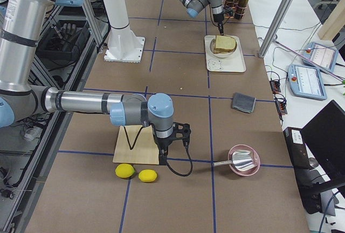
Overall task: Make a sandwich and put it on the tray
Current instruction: 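Carry the plate with the left gripper onto the white tray, then release the plate and withdraw the left gripper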
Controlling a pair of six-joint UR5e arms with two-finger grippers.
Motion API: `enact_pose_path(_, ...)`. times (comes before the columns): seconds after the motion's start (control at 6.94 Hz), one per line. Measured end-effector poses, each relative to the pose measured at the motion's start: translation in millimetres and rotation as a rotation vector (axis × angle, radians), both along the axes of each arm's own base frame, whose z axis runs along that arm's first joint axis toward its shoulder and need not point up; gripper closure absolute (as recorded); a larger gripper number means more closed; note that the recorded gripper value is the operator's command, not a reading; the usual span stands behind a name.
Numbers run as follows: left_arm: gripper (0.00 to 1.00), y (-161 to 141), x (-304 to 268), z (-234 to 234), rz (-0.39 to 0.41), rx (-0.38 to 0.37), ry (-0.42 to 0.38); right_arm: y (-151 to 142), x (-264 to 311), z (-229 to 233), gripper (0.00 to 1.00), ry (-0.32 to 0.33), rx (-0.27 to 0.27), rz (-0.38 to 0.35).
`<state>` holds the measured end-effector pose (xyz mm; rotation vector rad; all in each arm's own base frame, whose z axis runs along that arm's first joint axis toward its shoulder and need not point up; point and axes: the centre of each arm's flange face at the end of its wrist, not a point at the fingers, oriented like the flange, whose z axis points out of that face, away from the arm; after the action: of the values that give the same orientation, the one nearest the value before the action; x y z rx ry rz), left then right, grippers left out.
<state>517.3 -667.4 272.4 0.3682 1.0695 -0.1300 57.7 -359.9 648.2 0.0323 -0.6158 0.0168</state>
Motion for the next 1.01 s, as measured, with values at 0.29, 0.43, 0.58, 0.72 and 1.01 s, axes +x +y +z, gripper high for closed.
enact_pose_path(0.29,0.00,1.5,8.7,3.0,0.025,0.042,-0.013,0.6,0.6,2.0,0.00,0.003,-0.004,0.001)
enact_pose_path(0.43,0.00,3.0,1.2,6.3,0.035,0.075,-0.024,0.5,0.6,2.0,0.00,0.003,-0.004,0.001)
enact_pose_path(0.58,0.00,5.4,-22.0,14.1,0.037,0.111,-0.042,0.2,0.5,1.4,0.00,0.002,-0.003,0.002)
enact_pose_path(0.72,0.00,13.0,-59.5,23.6,0.037,0.137,-0.079,0.1,0.5,1.1,0.00,0.001,-0.003,0.002)
enact_pose_path(1.01,0.00,64.0,-146.6,32.9,0.099,0.181,-0.156,0.8,0.4,1.6,0.00,0.000,-0.004,0.002)
